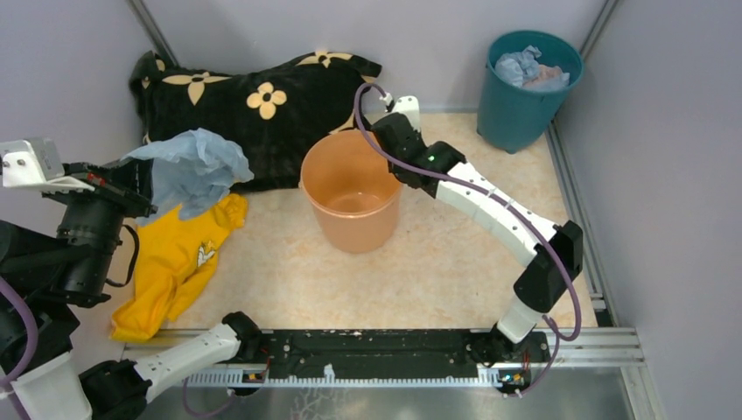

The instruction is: Put the trash bags into the trash bin

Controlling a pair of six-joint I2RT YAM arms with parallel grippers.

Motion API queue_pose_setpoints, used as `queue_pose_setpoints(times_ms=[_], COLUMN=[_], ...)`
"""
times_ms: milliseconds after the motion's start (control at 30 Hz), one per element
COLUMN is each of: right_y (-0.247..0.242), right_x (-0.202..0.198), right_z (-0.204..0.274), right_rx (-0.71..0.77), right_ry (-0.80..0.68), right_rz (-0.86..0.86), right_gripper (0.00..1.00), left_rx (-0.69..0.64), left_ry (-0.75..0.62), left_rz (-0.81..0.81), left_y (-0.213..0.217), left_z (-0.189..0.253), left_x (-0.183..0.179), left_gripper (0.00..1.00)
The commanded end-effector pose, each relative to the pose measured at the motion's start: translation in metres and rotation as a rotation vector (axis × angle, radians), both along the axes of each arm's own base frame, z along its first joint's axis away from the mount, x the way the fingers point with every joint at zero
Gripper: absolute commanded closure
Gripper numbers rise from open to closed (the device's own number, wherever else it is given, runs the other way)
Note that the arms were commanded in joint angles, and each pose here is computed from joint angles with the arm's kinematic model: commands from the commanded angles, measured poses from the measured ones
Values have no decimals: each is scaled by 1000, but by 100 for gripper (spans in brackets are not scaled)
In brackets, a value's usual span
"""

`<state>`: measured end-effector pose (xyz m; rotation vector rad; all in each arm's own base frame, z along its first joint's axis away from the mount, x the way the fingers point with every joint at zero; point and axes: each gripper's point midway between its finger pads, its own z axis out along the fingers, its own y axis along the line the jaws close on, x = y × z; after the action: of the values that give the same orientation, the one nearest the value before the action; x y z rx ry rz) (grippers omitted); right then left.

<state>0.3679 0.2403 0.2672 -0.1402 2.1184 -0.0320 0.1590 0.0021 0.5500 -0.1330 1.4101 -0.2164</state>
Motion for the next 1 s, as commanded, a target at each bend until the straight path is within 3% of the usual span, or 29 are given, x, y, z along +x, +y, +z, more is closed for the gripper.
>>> queue_pose_setpoints(times_ms=[0, 333, 533, 700, 800, 967], right_y=[-31, -63, -45, -34, -26, -23], right_x=[13, 15, 16, 15, 16, 19], right_z=[19, 16, 20, 4, -10, -21], right_rx=[6, 24, 67, 89, 85, 89], right_ry=[-62, -71, -56, -11, 28, 51], right_rz=[-70, -115, -24, 14, 31, 24], right_gripper=[84, 84, 67, 62, 63, 77], left_rx=[-5, 2, -1, -2, -1, -2], left_ry=[8, 22, 24, 26, 26, 26], left_rz=[-21, -38, -43, -45, -50, -49], left_y=[-10, -20, -22, -23, -23, -24], left_z=[-1, -7, -9, -9, -10, -11], left_x=[7, 14, 15, 15, 15, 15], left_gripper=[100, 100, 100, 100, 100, 100])
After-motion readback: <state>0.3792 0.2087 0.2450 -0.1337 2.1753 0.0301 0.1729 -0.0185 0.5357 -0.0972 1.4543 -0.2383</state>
